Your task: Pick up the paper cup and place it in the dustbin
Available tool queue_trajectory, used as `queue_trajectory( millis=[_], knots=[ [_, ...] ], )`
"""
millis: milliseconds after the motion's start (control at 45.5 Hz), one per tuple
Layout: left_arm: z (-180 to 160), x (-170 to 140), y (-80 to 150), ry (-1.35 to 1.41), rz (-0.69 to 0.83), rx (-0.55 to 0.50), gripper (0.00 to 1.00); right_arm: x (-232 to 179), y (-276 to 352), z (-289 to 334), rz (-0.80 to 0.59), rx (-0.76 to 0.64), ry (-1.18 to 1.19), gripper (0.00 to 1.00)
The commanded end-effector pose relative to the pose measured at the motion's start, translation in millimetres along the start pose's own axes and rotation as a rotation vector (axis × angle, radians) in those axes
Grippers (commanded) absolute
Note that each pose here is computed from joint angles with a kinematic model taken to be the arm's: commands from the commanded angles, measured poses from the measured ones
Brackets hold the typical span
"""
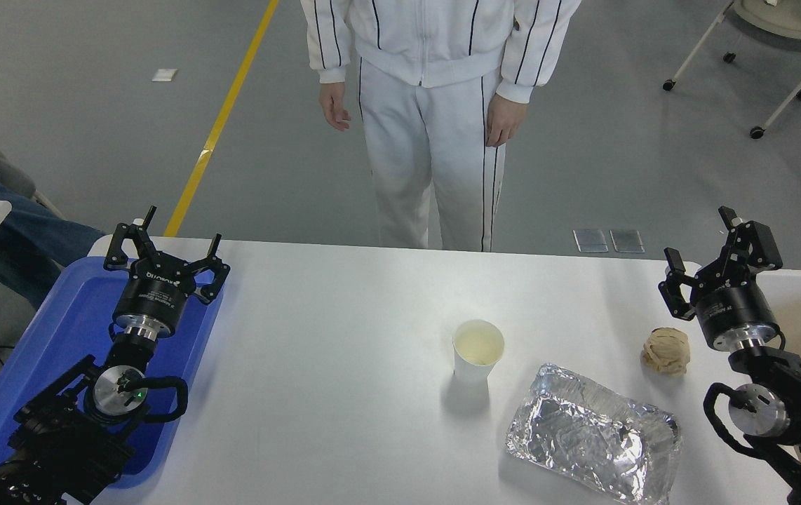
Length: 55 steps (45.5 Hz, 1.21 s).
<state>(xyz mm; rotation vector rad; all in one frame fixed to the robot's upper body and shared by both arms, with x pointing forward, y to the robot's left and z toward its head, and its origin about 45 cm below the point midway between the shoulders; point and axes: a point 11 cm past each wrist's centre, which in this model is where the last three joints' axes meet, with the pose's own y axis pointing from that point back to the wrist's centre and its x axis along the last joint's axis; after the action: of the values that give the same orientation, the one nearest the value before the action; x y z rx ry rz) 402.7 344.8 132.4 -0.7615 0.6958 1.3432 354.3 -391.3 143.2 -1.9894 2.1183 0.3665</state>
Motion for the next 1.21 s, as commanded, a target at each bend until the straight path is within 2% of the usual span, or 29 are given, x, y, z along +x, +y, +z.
queue_trajectory(
  millis=[0, 1187],
  knots=[
    [0.1, 0.4, 0.4, 0.0, 0.001, -0.001, 1.0, -0.1, -0.4, 0.4, 0.0, 0.0, 0.0, 1.0],
    [-0.1, 0.6, 0.4, -0.001, 0.003, 0.0, 1.0, -3.8, -4.0, 2.0, -0.014, -0.007, 0.01, 1.0]
  ],
)
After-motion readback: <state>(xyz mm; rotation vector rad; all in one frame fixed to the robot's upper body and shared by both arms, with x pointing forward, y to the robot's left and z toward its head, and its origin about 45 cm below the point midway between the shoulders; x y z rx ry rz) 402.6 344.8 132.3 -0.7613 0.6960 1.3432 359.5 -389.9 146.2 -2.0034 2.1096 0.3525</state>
